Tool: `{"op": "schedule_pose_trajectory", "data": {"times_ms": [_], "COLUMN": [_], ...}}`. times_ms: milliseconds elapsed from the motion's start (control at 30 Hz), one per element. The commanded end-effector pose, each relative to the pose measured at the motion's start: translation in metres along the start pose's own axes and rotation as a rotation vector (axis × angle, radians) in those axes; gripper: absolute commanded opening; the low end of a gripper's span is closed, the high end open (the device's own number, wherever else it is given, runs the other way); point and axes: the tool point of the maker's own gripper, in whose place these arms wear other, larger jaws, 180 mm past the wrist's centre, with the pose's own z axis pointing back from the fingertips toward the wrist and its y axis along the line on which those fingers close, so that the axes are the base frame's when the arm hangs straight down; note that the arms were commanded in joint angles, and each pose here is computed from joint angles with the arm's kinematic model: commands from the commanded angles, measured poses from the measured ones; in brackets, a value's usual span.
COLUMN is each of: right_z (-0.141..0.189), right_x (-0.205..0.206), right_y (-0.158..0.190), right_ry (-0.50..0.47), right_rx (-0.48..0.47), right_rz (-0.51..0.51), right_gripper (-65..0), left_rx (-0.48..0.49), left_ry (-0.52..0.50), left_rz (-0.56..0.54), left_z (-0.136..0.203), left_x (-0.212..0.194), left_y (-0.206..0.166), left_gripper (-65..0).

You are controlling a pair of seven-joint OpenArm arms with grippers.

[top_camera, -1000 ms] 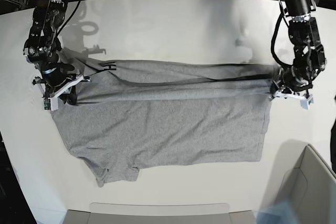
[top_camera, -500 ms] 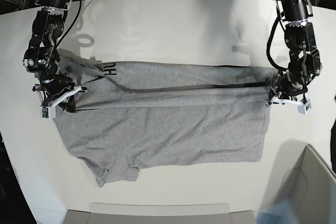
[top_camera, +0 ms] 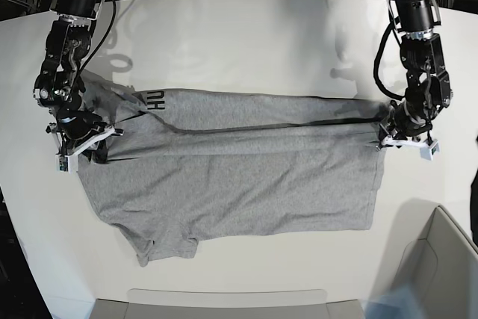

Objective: Fold the T-shirt properly
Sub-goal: 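Lower the folded edge with both grippers and release it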

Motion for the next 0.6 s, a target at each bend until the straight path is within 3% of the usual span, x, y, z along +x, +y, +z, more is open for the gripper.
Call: {"op": "schedule_pose_trajectory", "data": {"times_ms": [0,100,200,467,567], "right_z": [0.004,0.008,0.013,0.038,0.048], "right_x": [0.027,0.035,0.047,0.069,0.055], "right_y": [-0.004,-0.001,0.0,-0.006,-0.03], "right_ry": [-0.076,-0.099,-0.131,-0.213,-0.178], "right_rx": [-0.011,-0.006,-0.009,-0.041,-0.096], "right_rz": [0.02,0.032,0.042,0.068,0.032], "right_gripper": [-52.9,-43.8,-38.5,-38.0,-37.8], "left_rx": [-0.011,-0.023,-0.059,-0.094,-0.089], "left_ry": [-0.059,-0.075,-0.12,-0.17,-0.161], "left_rz": [-0.016,-0.029,-0.053,-0.114,-0.137], "left_z": [0.006,0.01,0.021,0.047,0.053], "left_x": [0.022,0.027,0.038,0.036,0.025], "left_y": [-0.005,-0.011,-0.026,-0.037,-0.032], "left_gripper": [-51.7,-46.7,-45.8,-45.8,-45.8]}}
